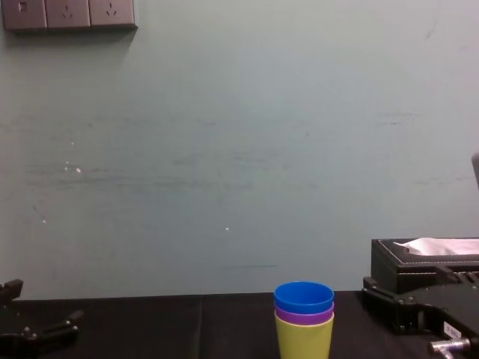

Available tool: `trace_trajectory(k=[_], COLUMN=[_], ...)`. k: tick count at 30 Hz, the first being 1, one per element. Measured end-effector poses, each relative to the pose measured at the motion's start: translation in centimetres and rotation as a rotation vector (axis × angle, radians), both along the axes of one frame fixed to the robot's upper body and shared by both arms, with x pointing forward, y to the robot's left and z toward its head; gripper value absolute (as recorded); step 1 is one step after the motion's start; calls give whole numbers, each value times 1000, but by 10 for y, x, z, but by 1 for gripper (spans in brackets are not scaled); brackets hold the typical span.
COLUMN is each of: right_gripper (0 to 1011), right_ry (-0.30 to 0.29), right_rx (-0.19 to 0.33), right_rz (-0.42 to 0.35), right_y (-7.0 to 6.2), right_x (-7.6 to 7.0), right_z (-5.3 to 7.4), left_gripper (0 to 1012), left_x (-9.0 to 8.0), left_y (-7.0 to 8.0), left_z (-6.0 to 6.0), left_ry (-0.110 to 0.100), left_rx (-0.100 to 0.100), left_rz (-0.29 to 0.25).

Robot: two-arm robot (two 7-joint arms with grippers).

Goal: Stack the three plastic cups sequentially using one hand.

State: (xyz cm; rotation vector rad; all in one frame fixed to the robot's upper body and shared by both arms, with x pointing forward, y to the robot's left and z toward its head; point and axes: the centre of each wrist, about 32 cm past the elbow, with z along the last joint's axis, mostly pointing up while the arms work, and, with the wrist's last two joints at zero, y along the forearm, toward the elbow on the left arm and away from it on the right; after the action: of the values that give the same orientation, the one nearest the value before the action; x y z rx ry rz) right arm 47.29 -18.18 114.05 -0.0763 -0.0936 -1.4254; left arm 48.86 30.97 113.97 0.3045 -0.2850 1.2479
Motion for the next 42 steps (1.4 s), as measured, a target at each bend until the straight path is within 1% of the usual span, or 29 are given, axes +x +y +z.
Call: trace_trajectory(k=[42], right_gripper=[1003], right_ry=[-3], right_rx=[4], right_rz=[1], right_y=[0], right_x=[-1], right_z=[0], left_gripper=[1000], left_x=[0], left_y=[0], left_z=[0], left_ry=[0], left_rx=[0], left_rz=[0])
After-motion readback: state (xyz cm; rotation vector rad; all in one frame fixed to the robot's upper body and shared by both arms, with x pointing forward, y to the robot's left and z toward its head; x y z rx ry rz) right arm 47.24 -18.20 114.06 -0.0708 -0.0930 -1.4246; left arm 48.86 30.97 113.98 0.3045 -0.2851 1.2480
